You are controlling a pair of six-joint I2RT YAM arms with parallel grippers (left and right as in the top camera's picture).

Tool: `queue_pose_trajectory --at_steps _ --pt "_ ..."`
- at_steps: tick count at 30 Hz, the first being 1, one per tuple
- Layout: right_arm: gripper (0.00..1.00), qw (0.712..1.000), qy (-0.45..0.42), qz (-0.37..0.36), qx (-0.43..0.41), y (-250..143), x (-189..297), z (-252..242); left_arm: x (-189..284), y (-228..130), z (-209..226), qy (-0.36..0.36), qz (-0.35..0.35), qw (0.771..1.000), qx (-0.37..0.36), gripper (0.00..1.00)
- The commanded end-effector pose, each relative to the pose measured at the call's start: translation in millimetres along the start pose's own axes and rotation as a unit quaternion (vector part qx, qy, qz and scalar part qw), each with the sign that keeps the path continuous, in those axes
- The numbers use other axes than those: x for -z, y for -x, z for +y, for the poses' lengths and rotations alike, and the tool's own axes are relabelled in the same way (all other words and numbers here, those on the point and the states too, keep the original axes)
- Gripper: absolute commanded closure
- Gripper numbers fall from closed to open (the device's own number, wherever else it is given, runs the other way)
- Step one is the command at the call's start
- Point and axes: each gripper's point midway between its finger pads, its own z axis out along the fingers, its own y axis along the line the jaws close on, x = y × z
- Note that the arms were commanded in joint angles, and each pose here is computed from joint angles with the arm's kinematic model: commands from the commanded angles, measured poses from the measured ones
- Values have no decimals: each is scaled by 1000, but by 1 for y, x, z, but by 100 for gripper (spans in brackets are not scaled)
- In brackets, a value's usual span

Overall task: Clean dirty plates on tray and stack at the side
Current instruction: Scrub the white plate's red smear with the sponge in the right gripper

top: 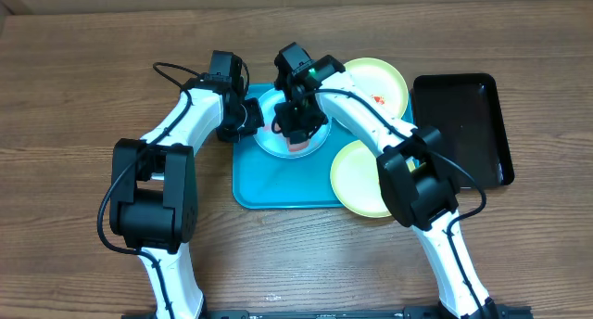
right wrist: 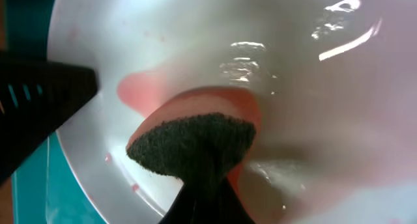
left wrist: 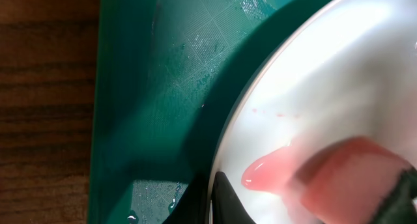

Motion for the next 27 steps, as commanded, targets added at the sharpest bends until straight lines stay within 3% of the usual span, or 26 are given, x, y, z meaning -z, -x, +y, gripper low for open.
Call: queue_pose_trajectory --at_steps 1,3,8,11,15,17,24,27 --pt "96 995 -93 -35 9 19 7 -41 -13 -8 7 16 13 1000 10 96" --pt "96 985 -158 -73 13 37 15 -64 -13 -7 7 15 13 1000 10 96" --pt "96 980 -155 -117 38 61 12 -62 -13 -7 7 15 11 1000 10 96" --pt "96 989 -82 -113 55 61 -5 -39 -13 -6 7 14 10 1000 9 96" --pt "96 991 88 -64 80 37 -13 20 -13 -6 7 14 10 1000 9 96" --pt "96 988 113 -48 93 28 -13 32 -13 -6 6 14 9 1000 9 96" --pt "96 995 68 19 77 -3 -15 6 -13 -7 7 15 12 1000 10 96" --pt "96 997 -30 29 65 -6 -15 -34 -13 -7 7 15 12 1000 10 96"
